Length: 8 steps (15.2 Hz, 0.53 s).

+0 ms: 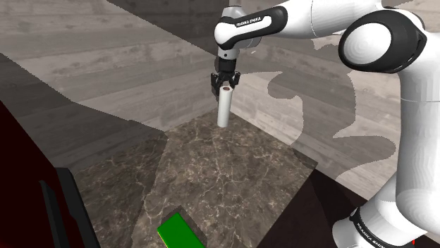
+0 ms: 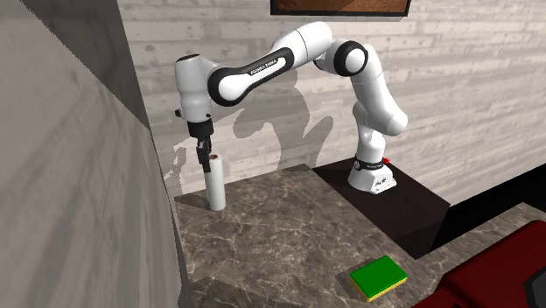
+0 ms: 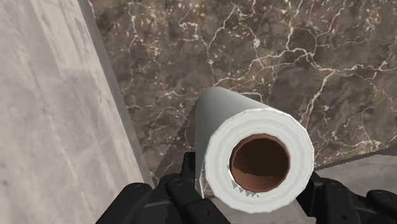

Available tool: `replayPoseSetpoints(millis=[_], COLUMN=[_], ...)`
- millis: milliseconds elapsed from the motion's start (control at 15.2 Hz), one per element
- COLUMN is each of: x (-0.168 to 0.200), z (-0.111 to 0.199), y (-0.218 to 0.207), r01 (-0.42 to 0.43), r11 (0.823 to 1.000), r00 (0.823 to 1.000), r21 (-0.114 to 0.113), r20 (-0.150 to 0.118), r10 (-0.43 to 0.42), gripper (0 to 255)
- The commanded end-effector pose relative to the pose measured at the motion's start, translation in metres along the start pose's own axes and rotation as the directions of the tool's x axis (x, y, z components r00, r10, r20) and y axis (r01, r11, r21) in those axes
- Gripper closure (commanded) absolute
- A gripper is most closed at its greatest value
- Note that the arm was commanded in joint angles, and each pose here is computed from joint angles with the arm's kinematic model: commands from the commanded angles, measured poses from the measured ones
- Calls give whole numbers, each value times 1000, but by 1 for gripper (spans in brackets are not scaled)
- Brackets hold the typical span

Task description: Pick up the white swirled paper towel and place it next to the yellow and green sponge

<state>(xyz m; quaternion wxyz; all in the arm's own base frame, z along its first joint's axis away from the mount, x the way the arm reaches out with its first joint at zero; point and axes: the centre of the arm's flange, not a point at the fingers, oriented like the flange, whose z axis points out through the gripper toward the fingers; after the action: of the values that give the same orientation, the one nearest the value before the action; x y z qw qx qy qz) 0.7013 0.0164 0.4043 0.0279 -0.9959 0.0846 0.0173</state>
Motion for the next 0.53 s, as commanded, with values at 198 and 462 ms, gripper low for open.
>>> replayPoseSetpoints(millis=[198, 462], x=[0, -1], z=[1, -20], y=[0, -2], r01=[0, 0], r11=[1000, 1000], r00=[1000, 1000], r21=[0, 0], r20=[1, 1], r10=[0, 0], gripper=[255, 255])
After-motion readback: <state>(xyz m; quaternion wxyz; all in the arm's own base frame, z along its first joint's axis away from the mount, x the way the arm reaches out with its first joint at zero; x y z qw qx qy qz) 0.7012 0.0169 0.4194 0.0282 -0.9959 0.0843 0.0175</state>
